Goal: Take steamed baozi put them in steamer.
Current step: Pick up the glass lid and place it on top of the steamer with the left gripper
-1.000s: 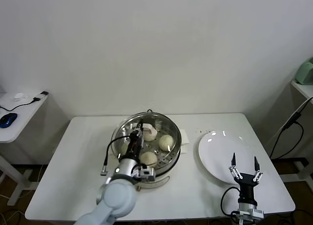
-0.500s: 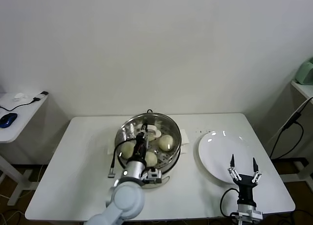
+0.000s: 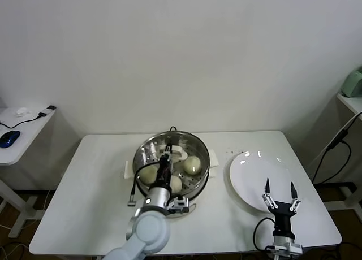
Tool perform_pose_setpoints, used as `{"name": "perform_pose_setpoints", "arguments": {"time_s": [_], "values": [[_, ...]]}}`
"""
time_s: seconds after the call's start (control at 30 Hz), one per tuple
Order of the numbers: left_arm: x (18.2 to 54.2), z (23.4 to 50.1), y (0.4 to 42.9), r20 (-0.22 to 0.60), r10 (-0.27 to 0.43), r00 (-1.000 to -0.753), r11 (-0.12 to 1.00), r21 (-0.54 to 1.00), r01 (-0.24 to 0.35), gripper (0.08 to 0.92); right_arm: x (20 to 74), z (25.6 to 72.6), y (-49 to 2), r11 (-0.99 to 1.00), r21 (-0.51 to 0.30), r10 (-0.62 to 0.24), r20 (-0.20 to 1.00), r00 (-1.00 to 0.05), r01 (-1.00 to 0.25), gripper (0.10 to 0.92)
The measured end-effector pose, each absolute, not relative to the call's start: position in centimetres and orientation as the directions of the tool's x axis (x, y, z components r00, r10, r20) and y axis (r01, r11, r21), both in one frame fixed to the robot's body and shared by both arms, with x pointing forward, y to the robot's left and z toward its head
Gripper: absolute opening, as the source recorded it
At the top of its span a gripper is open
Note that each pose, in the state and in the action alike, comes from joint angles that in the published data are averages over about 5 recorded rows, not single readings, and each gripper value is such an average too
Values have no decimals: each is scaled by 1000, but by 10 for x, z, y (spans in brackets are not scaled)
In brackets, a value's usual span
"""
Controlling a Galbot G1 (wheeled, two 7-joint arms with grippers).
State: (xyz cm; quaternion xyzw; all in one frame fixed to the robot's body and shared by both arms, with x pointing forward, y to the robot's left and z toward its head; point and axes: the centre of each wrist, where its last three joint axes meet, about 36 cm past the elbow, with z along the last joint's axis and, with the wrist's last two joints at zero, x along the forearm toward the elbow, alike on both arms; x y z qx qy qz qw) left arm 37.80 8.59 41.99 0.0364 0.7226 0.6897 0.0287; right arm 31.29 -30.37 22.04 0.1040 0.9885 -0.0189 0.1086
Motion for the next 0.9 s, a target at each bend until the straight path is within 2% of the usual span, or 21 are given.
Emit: {"name": "perform_pose_setpoints", "arguments": {"time_s": [0.7,0.8,0.9], "values": [[380,409,86,21,87,-996,20,1000,22,141,314,221,-302,978,-15,200,-220,-955,208,823],[380,408,86,27,85,-996,17,999,29,177,313,221,-302,978,-15,200,-220,-955,208,823],[380,408,86,37,82,-996,18,999,39,258,313,221,-302,978,-15,199,-220,-955,208,823]]}}
